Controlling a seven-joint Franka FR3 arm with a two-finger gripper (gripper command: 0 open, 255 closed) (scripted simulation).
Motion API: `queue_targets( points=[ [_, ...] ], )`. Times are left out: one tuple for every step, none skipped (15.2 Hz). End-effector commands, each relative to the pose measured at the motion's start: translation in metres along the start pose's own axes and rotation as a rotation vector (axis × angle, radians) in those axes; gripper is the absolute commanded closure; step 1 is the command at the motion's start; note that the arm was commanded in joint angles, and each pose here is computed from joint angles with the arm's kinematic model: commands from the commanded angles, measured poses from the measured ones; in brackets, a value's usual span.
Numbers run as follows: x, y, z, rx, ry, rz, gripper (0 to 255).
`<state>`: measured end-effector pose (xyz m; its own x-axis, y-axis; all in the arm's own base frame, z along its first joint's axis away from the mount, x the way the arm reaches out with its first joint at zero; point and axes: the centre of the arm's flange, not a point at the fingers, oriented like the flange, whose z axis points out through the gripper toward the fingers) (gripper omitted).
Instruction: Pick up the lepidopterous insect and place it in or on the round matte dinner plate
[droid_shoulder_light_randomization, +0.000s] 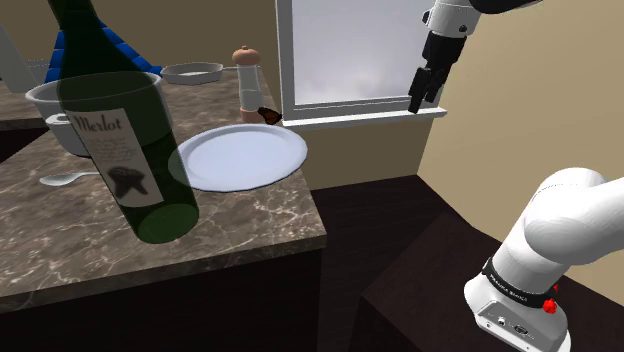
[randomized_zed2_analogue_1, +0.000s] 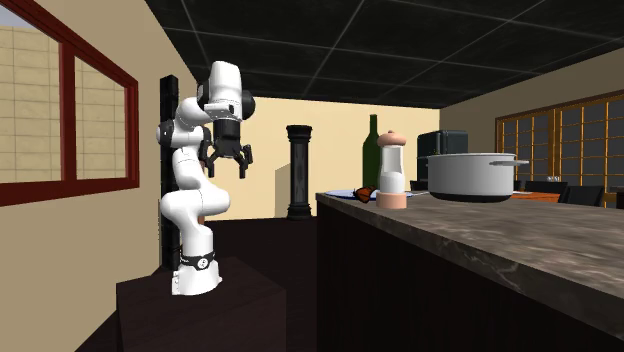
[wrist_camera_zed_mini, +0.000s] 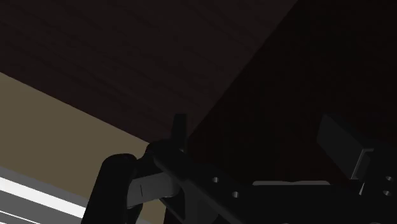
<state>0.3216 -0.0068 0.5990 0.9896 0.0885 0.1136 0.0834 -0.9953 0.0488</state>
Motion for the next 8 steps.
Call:
queue_targets(
  points=[
    [0.000,0.000,0.000,0.000,0.000,0.000,0],
    [0.013,-0.003,0.000,0.004,-0.004,-0.027,0],
    [0.027,-0.007,0.001,0.008,-0.009,-0.054,0],
    [0.040,-0.011,0.002,0.012,-0.013,-0.080,0],
    [0.053,-0.015,0.002,0.017,-0.018,-0.107,0],
    [0.066,-0.019,0.003,0.021,-0.022,-0.134,0],
    [0.078,-0.024,0.004,0.025,-0.027,-0.161,0],
    [0.091,-0.030,0.004,0.029,-0.031,-0.188,0]
  ],
)
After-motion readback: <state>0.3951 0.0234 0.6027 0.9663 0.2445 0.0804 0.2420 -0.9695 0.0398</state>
